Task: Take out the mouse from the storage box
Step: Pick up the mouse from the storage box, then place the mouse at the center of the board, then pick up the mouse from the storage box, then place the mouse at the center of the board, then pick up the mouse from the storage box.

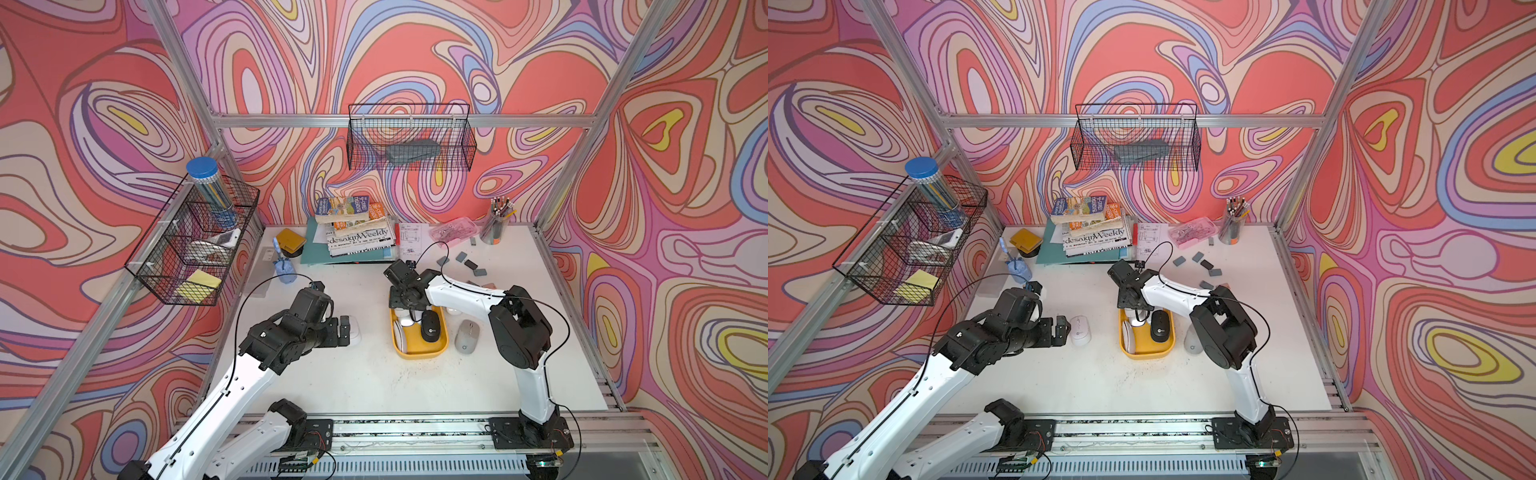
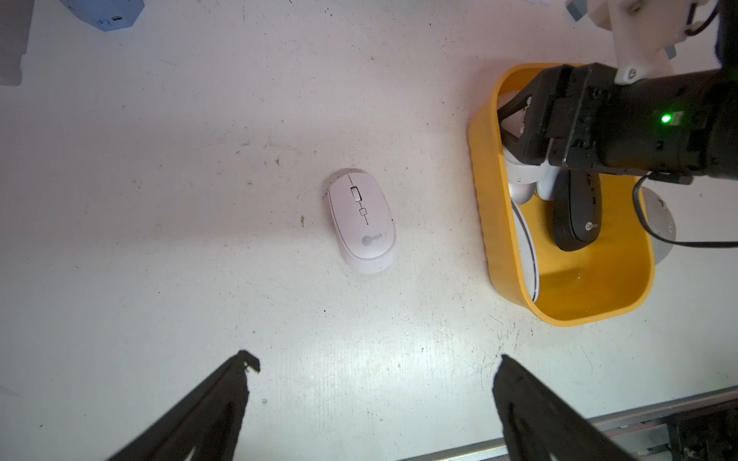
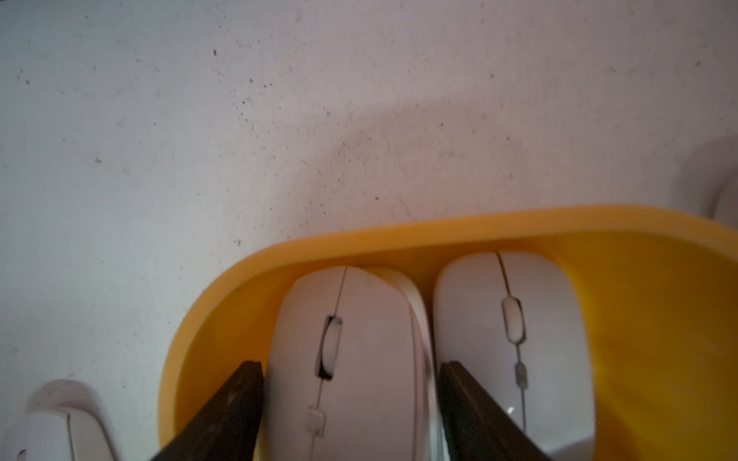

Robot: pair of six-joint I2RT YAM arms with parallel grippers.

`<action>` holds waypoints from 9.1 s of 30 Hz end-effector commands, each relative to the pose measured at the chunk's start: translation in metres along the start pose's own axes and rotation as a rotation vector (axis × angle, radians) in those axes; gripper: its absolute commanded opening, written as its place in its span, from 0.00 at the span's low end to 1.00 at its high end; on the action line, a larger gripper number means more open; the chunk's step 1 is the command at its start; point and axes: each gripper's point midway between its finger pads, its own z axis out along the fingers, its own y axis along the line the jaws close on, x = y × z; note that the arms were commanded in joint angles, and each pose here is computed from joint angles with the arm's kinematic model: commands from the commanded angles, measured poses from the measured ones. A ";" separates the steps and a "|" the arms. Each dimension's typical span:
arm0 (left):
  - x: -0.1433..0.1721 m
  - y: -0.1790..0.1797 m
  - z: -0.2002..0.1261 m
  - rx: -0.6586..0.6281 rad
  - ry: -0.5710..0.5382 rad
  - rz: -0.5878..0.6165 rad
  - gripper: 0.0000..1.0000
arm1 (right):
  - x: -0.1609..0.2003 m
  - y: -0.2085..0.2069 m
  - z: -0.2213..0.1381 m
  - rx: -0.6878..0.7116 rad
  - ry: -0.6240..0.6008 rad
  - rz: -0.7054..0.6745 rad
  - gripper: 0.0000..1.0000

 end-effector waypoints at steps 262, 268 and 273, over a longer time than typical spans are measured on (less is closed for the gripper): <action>0.007 -0.009 0.006 0.051 0.034 0.012 0.99 | 0.087 -0.152 -0.161 0.057 -0.014 0.154 0.73; 0.008 -0.005 0.006 0.036 0.027 0.006 0.99 | 0.070 -0.071 -0.131 -0.032 0.012 0.028 0.73; 0.008 -0.006 0.007 0.037 0.033 0.007 0.99 | 0.074 -0.047 -0.099 -0.065 0.045 0.065 0.73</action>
